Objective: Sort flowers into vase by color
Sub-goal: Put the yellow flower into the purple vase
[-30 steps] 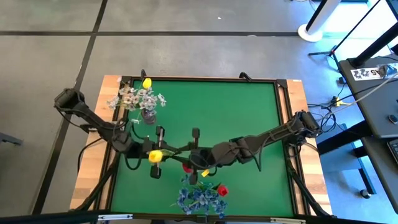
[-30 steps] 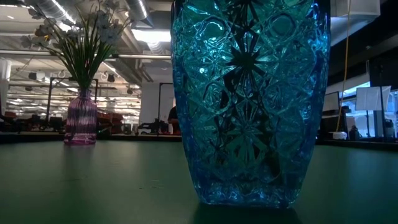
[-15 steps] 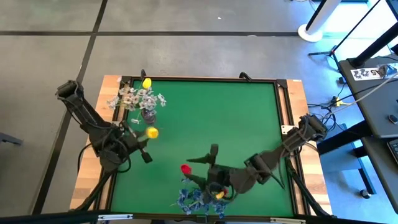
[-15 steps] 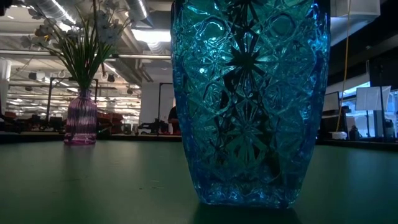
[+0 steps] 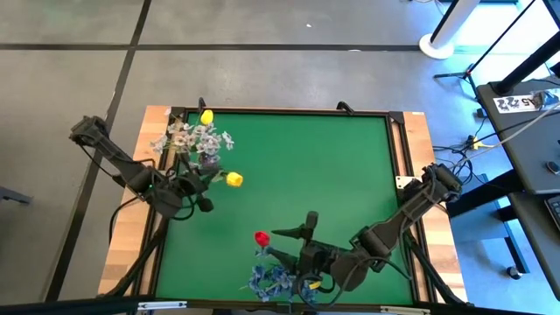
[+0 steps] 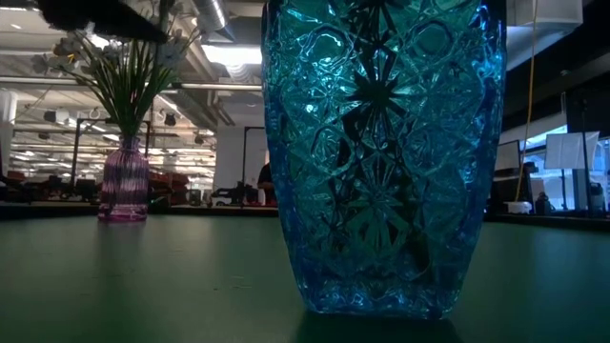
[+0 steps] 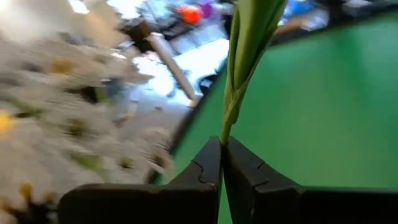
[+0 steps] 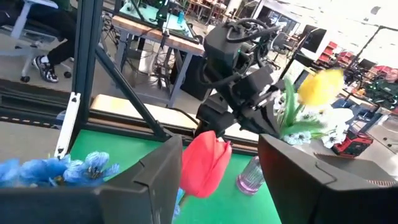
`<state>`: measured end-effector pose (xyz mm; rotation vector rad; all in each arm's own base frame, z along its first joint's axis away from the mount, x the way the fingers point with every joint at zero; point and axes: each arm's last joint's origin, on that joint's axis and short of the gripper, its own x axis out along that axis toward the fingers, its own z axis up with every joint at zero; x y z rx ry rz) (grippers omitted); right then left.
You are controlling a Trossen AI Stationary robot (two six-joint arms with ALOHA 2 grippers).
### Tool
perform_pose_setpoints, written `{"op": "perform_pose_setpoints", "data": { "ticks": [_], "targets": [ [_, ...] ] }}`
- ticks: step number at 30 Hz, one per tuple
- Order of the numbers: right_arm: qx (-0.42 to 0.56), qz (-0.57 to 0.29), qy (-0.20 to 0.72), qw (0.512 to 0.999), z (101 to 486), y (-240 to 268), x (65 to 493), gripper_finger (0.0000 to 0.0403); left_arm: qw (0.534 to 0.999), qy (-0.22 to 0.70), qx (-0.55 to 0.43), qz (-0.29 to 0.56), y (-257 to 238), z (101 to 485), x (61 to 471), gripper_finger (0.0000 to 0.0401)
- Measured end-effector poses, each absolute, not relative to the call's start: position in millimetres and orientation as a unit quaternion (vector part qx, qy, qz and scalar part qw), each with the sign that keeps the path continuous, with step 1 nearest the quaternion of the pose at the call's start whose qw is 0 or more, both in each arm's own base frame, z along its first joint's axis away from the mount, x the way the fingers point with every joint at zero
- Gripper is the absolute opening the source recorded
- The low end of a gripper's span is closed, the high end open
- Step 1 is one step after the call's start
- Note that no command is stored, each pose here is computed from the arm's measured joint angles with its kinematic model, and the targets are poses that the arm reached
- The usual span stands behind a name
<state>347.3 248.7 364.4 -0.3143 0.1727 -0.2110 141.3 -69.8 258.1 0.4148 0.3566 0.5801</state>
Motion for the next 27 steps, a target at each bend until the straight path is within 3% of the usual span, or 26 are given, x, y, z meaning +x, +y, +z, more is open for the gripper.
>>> {"op": "perform_pose_setpoints", "data": {
  "ticks": [5,11,17,27],
  "targets": [
    [-0.155,-0.11,0.085,0.978,364.6,248.3,347.3,0.0209,0.935,0.193,0.184,0.236,-60.0,264.2,127.6,0.0004],
    [-0.157,-0.128,0.085,0.976,364.9,246.6,347.7,0.0209,0.928,0.206,0.201,0.237,-48.6,283.3,111.8,0.0004],
    [-0.157,-0.128,0.085,0.976,364.9,246.6,347.7,0.0209,0.905,0.254,0.252,0.23,-43.0,277.3,103.7,0.0004],
    [-0.157,-0.128,0.085,0.976,364.9,246.6,347.7,0.0209,0.905,0.24,0.253,0.243,-43.3,281.4,104.9,0.0004]
  ]
}}
